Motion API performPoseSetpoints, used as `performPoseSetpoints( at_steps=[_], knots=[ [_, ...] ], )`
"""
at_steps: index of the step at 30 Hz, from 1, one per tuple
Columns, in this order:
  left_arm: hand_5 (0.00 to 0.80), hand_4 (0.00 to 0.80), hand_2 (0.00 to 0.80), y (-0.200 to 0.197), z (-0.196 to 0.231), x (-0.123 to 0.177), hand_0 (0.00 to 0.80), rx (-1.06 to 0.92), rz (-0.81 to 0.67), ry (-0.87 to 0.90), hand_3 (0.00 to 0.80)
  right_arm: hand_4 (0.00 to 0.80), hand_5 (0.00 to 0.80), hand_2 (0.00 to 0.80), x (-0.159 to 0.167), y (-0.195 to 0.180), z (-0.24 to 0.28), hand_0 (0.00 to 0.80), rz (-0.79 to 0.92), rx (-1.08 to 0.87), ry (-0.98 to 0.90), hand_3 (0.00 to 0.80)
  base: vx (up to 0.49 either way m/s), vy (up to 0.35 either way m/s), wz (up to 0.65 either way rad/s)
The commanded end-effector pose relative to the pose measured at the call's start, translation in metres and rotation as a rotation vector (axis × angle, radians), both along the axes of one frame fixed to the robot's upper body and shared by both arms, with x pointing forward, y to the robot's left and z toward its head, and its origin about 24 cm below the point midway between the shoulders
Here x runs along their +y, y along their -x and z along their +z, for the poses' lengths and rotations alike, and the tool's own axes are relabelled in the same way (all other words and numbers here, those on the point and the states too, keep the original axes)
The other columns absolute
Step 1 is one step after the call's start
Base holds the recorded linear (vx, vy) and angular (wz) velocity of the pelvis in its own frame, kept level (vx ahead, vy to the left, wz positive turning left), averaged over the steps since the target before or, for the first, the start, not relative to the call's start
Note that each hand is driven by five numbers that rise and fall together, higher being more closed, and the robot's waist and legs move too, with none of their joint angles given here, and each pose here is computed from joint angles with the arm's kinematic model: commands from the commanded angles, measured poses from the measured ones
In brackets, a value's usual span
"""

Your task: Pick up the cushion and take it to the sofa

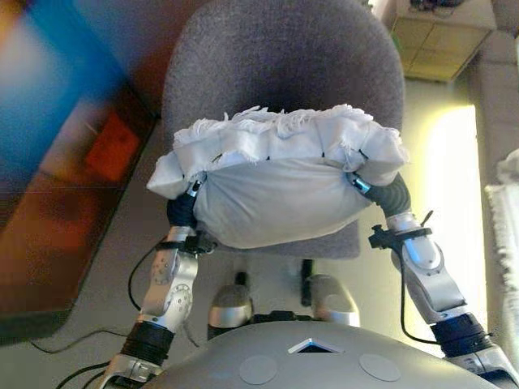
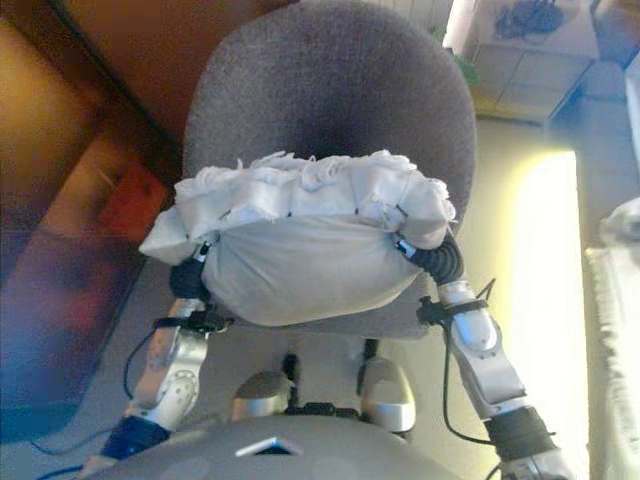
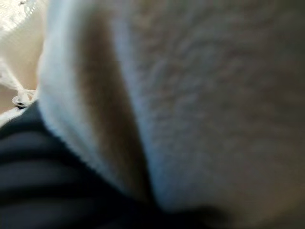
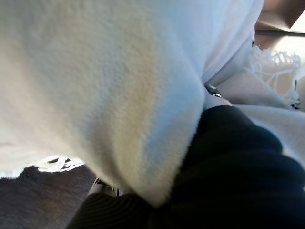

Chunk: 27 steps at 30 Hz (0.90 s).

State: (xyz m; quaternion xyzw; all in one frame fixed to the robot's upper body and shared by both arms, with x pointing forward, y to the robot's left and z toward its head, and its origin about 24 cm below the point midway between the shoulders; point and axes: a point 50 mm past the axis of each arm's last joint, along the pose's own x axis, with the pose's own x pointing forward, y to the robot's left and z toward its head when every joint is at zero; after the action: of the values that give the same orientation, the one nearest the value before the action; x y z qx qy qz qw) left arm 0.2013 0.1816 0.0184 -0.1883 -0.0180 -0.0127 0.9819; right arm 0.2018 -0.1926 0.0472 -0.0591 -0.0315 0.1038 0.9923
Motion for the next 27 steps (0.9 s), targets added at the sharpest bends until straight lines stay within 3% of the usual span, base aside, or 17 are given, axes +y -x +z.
performPoseSetpoints(
  at_steps=[1,9,17,27],
  knots=[
    [0.8,0.8,0.8,-0.014,0.053,-0.009,0.8,-0.295,-0.051,0.025,0.8,0.8,0.8,0.8,0.027,-0.007,0.043,0.8,0.116,-0.233,-0.107,0.8,-0.002,0.071,-0.03],
    [0.8,0.8,0.8,-0.044,0.085,-0.021,0.8,-0.446,-0.108,-0.086,0.8,0.8,0.8,0.8,0.051,-0.031,0.064,0.8,0.086,-0.375,-0.135,0.8,-0.114,0.005,-0.03],
    [0.8,0.8,0.8,-0.061,0.111,-0.042,0.8,-0.559,-0.094,-0.078,0.8,0.8,0.8,0.8,0.062,-0.046,0.083,0.8,0.076,-0.493,-0.094,0.8,-0.009,0.031,-0.07],
    [0.8,0.8,0.8,-0.101,0.152,-0.076,0.8,-0.686,-0.085,-0.133,0.8,0.8,0.8,0.8,0.079,-0.094,0.123,0.8,-0.004,-0.568,-0.047,0.8,-0.04,-0.017,-0.07]
  ],
)
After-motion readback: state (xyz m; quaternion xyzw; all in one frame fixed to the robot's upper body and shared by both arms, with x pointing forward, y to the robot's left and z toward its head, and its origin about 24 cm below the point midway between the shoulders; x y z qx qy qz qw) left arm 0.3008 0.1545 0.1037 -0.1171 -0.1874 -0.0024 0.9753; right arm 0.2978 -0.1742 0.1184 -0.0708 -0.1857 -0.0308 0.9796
